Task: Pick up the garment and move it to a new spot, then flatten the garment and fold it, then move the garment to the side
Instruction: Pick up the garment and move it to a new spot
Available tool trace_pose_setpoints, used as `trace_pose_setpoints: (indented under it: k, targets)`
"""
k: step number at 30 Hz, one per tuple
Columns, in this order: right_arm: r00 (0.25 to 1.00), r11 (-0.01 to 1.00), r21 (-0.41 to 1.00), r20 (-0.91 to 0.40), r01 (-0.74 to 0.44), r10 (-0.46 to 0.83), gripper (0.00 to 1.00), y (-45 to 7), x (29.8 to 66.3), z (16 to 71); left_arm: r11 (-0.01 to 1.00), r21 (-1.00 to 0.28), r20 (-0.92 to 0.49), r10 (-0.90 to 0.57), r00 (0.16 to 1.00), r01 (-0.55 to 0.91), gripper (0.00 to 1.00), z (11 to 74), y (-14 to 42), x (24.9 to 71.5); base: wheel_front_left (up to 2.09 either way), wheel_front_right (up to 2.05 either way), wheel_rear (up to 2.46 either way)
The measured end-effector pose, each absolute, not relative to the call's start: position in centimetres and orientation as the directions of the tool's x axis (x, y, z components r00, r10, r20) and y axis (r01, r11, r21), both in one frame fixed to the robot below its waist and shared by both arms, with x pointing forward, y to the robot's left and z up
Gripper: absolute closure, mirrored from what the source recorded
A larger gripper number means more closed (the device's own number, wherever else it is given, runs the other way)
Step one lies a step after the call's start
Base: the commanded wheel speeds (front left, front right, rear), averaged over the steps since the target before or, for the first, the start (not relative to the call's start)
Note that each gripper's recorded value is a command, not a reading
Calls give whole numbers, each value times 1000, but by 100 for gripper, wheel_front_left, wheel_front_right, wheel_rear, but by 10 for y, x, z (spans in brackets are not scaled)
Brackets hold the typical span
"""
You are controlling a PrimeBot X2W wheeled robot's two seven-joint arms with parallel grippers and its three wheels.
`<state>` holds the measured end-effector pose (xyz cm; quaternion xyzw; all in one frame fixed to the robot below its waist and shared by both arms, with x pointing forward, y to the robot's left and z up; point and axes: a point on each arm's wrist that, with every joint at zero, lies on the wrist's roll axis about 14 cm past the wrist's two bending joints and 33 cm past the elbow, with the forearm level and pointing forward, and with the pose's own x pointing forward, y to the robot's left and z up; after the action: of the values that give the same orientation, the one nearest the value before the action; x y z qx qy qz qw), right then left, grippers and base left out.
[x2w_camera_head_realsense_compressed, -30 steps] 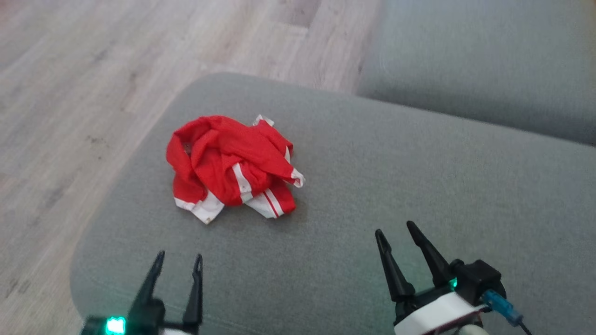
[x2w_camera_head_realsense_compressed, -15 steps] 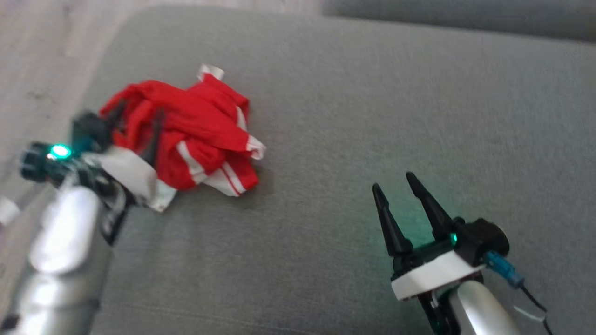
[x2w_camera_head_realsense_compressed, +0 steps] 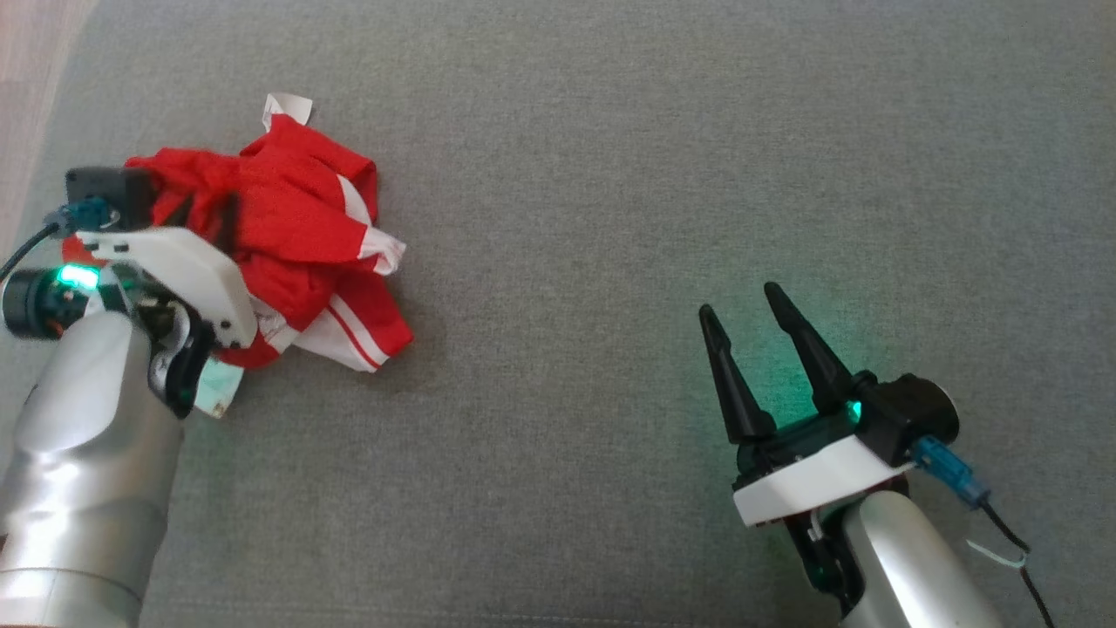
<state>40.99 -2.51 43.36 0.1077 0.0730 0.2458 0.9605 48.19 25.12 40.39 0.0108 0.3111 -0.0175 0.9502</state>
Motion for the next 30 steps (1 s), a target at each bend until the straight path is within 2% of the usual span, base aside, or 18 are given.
trace_pose_setpoints:
  k: [4, 9, 13, 17, 21, 30]
  targets:
    - [873, 858, 237, -72, -455, 483, 0, -27, 411, 440, 997, 10, -449, -68, 891, 81, 100, 433, 239, 499, 0, 0, 0]
    - [882, 862, 237, -42, -448, 470, 0, -31, 409, 453, 992, 29, -126, -118, 985, 123, 100, 510, 228, 518, 0, 0, 0]
    - [889, 868, 226, -10, -443, 457, 0, -36, 405, 467, 986, 28, 121, -165, 979, 163, 100, 582, 208, 521, 0, 0, 0]
    - [903, 879, 229, 6, -419, 429, 0, -46, 395, 476, 969, 27, 288, -242, 927, 244, 100, 637, 170, 511, 0, 0, 0]
    - [924, 899, 227, 14, -374, 381, 0, -63, 389, 481, 936, 16, 368, -332, 869, 351, 100, 664, 116, 497, 0, 0, 0]
    - [970, 938, 250, 28, -241, 242, 0, -110, 384, 488, 816, -31, 338, -535, 774, 577, 100, 648, -3, 476, 0, 0, 0]
